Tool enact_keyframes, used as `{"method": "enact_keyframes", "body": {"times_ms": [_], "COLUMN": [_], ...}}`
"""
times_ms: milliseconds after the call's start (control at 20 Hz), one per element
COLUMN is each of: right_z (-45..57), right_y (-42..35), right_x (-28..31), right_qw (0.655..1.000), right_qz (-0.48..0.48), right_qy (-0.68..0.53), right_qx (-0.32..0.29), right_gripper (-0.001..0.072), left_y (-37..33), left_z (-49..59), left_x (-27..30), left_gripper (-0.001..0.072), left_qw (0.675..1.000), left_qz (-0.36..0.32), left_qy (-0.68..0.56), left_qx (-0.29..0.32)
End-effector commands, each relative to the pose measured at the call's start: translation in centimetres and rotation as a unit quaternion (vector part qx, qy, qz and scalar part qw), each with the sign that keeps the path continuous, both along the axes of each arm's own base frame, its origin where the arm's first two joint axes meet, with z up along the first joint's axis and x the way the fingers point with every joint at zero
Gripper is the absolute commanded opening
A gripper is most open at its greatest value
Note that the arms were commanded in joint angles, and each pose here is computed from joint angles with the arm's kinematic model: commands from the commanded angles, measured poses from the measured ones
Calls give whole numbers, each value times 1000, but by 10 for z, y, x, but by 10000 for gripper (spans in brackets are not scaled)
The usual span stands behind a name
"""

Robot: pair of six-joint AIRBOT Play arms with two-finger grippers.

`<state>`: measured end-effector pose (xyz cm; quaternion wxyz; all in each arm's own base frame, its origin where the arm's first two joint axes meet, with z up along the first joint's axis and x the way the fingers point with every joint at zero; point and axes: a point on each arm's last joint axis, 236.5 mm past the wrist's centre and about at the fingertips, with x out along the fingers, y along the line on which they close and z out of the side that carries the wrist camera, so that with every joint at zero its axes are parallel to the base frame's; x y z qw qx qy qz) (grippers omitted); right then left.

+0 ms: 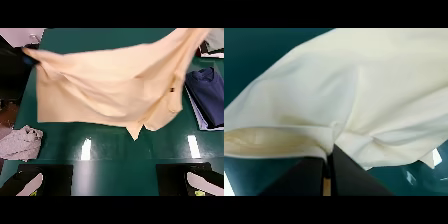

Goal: Fold the shirts.

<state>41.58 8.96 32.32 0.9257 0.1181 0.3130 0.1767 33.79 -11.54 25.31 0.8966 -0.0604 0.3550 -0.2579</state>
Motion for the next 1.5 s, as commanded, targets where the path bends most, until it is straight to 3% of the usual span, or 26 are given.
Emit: {"method": "enact_keyframes", "body": {"times_ms": [0,250,300,350,400,500,700,800,1000,1300,1350,1450], "right_z": [-98,-174,-182,-188,-192,-189,-174,-166,-160,-185,-189,-195], "right_y": [8,8,8,8,7,-5,-16,-11,-2,1,1,1], "right_x": [70,126,129,131,130,120,54,15,-33,-88,-93,-101], "right_qw": [997,992,992,991,990,988,979,969,965,959,959,960], "right_qz": [-14,-36,-38,-38,-37,-40,22,64,85,78,76,71], "right_qy": [74,110,116,121,128,143,203,235,245,271,271,270], "right_qx": [17,43,44,44,43,40,-4,-27,-35,-27,-25,-23], "right_gripper": [14,21,164,494,591,406,406,301,300,300,300,300], "left_y": [29,46,48,49,52,65,117,134,159,143,140,137], "left_z": [-114,-180,-186,-188,-187,-175,-160,-184,-256,-313,-320,-330], "left_x": [46,100,105,108,109,108,76,47,11,2,-2,-7], "left_gripper": [22,24,188,490,591,591,590,590,589,587,477,468], "left_qw": [995,987,986,985,983,982,974,967,940,920,917,911], "left_qz": [85,144,152,159,167,171,170,152,190,155,144,133], "left_qy": [54,69,71,71,74,83,150,204,284,354,367,385], "left_qx": [9,0,-3,-6,-12,-12,-2,10,-17,-62,-64,-69]}}
